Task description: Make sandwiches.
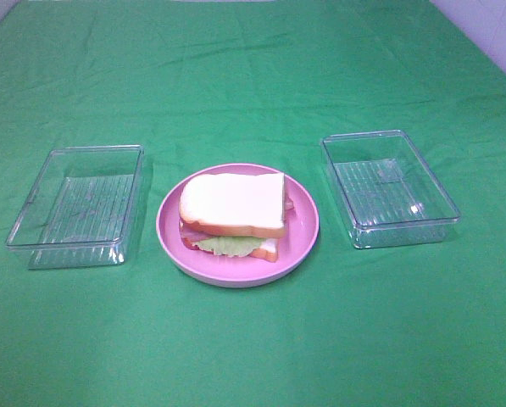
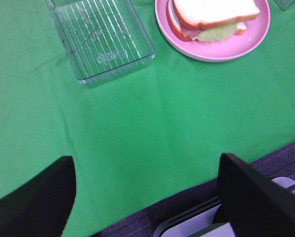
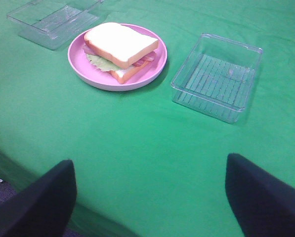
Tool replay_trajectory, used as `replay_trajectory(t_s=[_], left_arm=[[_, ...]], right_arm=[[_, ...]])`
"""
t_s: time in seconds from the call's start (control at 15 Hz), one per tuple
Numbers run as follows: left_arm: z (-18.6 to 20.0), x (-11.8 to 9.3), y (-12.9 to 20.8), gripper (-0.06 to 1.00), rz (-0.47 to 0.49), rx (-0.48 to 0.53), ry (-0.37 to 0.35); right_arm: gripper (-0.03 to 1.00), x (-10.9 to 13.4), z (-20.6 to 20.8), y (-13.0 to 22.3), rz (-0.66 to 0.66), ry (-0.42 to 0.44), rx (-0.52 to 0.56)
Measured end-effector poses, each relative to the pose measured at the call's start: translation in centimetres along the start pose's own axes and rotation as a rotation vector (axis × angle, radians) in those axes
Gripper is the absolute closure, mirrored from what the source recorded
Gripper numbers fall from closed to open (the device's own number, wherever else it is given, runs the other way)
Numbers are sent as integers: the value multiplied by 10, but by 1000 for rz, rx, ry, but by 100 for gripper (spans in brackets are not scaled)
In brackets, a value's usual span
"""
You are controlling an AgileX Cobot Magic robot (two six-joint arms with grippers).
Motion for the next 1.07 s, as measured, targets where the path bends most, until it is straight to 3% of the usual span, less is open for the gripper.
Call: replay_trajectory(t_s=[0.2, 0.33, 0.53, 0.6, 0.73, 1.07], left_arm=[[14, 8, 48, 20, -46, -112, 20], [29, 10, 63, 20, -67, -231, 41], [38, 12, 79, 20, -165, -348, 47], [31, 6, 91, 20, -226, -381, 85], [22, -5, 91, 20, -241, -405, 146], [23, -8, 88, 20, -241, -423, 160]], right_arm=[[18, 0, 0, 0, 0, 0, 0], [18, 0, 0, 0, 0, 0, -1], [18, 0, 0, 0, 0, 0, -1], [18, 0, 0, 0, 0, 0, -1], [18, 0, 0, 0, 0, 0, -1], [18, 0, 0, 0, 0, 0, -1]])
Point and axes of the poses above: a point on each arm's last joint axis where the gripper is mounted, z pointing back along that axis away from the gripper, x along the wrist's bending axis when the last joint is at zero, y = z × x, the point moved 10 cm from there along -z, pointing out along that axis toward the gripper, and after that the axes turned 6 degrees about z, right-handed, at the moved point
